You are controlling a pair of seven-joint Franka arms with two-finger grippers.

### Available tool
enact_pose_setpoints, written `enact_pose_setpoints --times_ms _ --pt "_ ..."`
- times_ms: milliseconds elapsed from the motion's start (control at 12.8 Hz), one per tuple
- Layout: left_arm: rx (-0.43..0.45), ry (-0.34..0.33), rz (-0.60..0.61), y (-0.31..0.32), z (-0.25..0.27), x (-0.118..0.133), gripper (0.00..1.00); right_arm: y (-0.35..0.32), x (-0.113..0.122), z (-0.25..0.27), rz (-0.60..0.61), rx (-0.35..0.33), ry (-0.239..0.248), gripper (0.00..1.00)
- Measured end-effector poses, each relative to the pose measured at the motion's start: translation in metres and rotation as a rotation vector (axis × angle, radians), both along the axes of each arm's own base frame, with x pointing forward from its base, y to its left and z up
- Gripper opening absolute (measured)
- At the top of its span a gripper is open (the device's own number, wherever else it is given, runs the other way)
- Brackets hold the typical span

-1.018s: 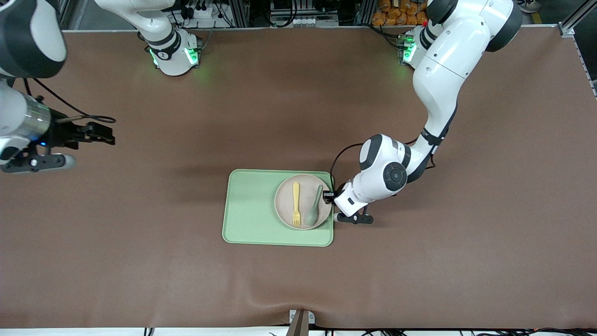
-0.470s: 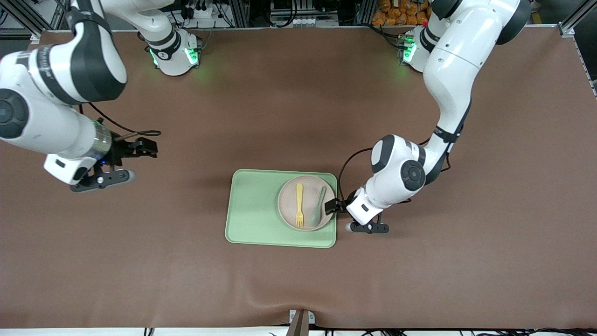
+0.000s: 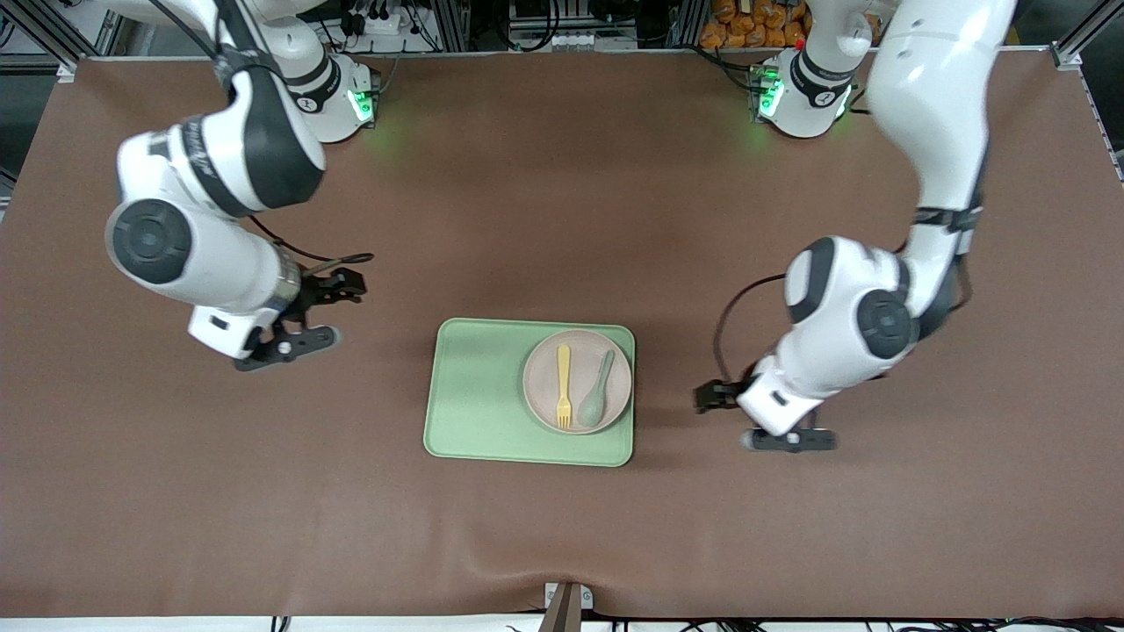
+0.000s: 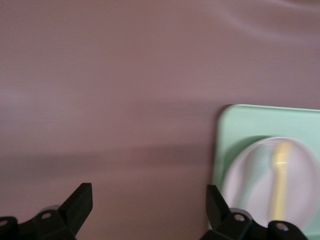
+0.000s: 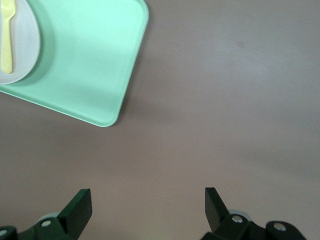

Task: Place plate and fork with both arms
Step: 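Move the right gripper over the yellow fork while the left gripper retracts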

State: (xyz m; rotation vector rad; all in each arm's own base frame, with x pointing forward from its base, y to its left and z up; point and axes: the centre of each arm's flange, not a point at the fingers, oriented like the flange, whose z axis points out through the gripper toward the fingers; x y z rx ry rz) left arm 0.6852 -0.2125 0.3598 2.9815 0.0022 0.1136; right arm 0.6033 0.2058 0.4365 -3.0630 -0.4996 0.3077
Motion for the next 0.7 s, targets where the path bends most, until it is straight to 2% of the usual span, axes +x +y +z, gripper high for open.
enact_pose_setpoints --times_ms 78,235,391,548,705 --pt "0.057 0.015 0.004 0.033 0.025 0.000 1.00 0.018 -0.001 -0.011 0.022 0.000 -0.003 1.00" --pt "0.109 0.060 0.015 0.087 0.078 -0.011 1.00 0.048 -0.003 -0.028 0.059 0.004 -0.021 1.00" --pt "0.130 0.073 0.021 0.105 0.137 -0.034 1.00 0.071 -0.001 -0.047 0.074 0.032 -0.044 1.00" --pt "0.158 0.048 0.029 0.115 0.196 -0.057 1.00 0.107 -0.003 -0.074 0.112 0.057 -0.070 1.00" --pt "0.168 0.072 0.054 0.133 0.234 -0.077 1.00 0.161 -0.010 -0.100 0.179 0.076 -0.111 1.00"
